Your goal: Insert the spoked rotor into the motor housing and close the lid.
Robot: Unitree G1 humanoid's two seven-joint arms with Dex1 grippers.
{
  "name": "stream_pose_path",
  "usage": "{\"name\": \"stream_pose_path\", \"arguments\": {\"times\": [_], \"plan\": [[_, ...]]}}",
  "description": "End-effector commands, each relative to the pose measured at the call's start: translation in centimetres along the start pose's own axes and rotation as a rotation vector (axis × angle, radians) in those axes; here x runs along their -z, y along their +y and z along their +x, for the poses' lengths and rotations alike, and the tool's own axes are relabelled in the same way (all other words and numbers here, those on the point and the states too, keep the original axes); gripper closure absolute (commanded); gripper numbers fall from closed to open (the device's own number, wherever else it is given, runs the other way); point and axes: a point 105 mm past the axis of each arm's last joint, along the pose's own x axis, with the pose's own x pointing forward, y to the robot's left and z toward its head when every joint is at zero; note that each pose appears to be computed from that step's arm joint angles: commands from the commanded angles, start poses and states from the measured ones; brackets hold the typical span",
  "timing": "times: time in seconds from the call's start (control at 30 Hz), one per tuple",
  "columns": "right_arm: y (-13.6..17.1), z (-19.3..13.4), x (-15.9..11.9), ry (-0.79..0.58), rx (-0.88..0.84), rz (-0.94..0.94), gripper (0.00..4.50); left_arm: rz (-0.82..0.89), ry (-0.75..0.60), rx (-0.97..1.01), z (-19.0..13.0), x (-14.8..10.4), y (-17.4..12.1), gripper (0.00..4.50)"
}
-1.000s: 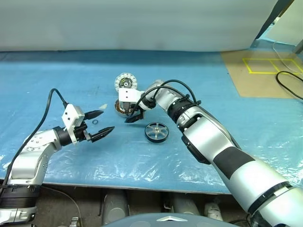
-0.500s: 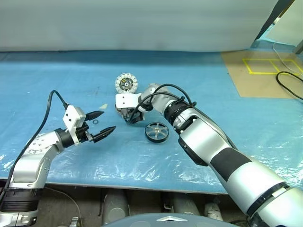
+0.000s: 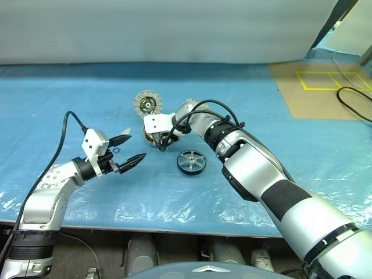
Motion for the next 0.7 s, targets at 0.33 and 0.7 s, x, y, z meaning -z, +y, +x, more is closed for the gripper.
{"name": "stream_pose_path", "arguments": {"times": [0.33, 0.7], "plan": [[0.8, -1.2, -2.7, -0.089, -0.134, 0.056, 2.51, 0.031, -0.027, 0.0, -0.8, -1.6, 0.5, 0.0], [4.5, -4.7, -5.0, -0.111, -0.301, 0.2, 2.51, 0.013, -0.027, 0.021, -0.8, -1.7, 0.9, 0.0]]}}
